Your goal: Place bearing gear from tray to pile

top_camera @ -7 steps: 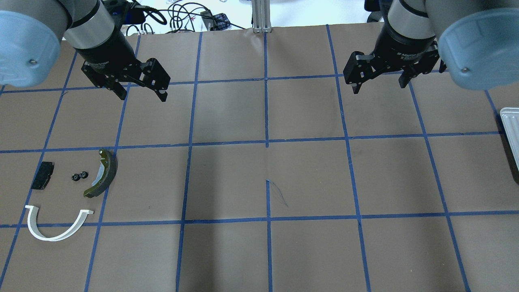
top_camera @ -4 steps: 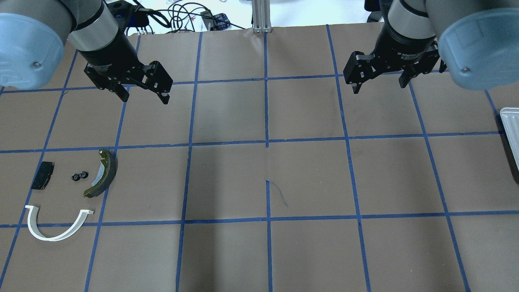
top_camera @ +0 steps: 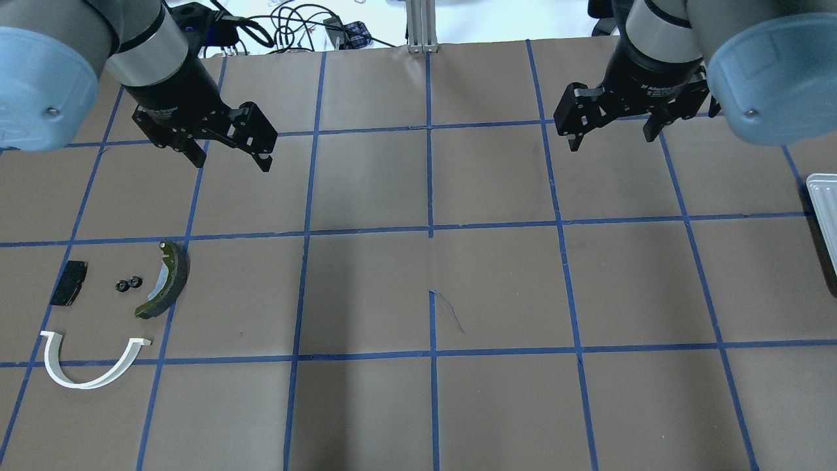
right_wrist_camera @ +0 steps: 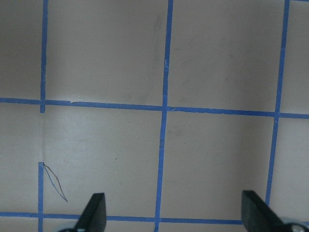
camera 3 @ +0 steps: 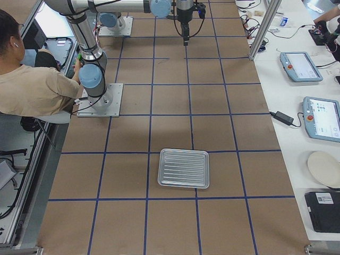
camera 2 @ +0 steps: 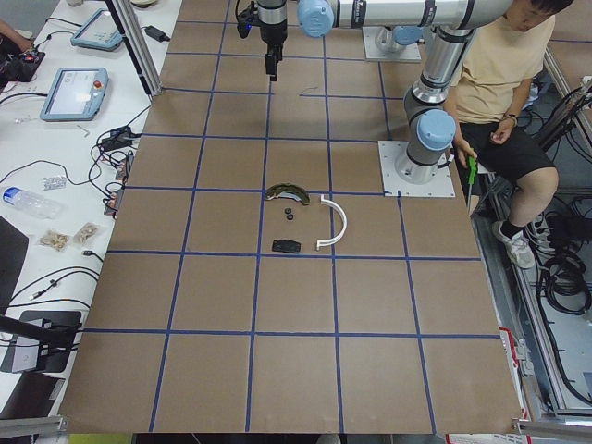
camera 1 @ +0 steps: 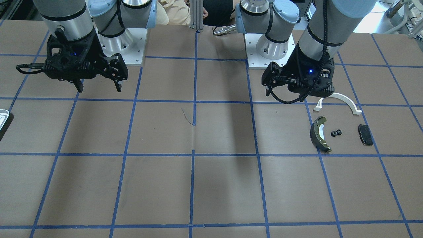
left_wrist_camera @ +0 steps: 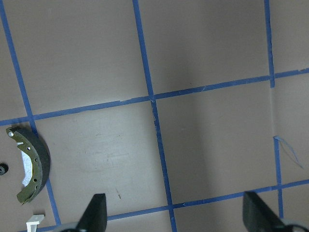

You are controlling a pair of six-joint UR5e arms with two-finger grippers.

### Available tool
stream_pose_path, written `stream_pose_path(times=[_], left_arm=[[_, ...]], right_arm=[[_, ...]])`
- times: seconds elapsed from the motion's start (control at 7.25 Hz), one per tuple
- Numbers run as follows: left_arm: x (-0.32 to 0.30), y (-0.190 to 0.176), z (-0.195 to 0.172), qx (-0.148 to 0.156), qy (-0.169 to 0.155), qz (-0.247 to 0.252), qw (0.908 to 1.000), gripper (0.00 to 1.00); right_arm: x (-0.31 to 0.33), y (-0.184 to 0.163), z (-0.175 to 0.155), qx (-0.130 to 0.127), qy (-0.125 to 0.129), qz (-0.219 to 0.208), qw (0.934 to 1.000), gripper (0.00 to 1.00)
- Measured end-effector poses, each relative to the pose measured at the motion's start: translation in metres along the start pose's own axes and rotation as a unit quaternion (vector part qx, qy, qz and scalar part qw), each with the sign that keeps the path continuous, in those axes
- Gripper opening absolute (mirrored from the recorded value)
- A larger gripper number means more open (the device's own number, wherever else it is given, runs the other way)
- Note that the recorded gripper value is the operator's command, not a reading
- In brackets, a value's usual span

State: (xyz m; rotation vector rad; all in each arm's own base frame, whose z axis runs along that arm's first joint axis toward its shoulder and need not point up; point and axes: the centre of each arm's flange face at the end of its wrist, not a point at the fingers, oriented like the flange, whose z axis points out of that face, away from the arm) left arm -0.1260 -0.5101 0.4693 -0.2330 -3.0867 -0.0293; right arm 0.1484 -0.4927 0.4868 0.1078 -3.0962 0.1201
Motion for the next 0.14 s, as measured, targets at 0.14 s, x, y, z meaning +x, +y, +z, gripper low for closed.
stream_pose_path(times=[0.14], left_arm=[[0.0002, 0.0012, -0.0003, -0.001, 0.000, 0.000, 1.0000, 1.00]], right_arm=[[0.0000, 0.0000, 0.0000, 0.000, 0.000, 0.000, 1.0000, 1.00]])
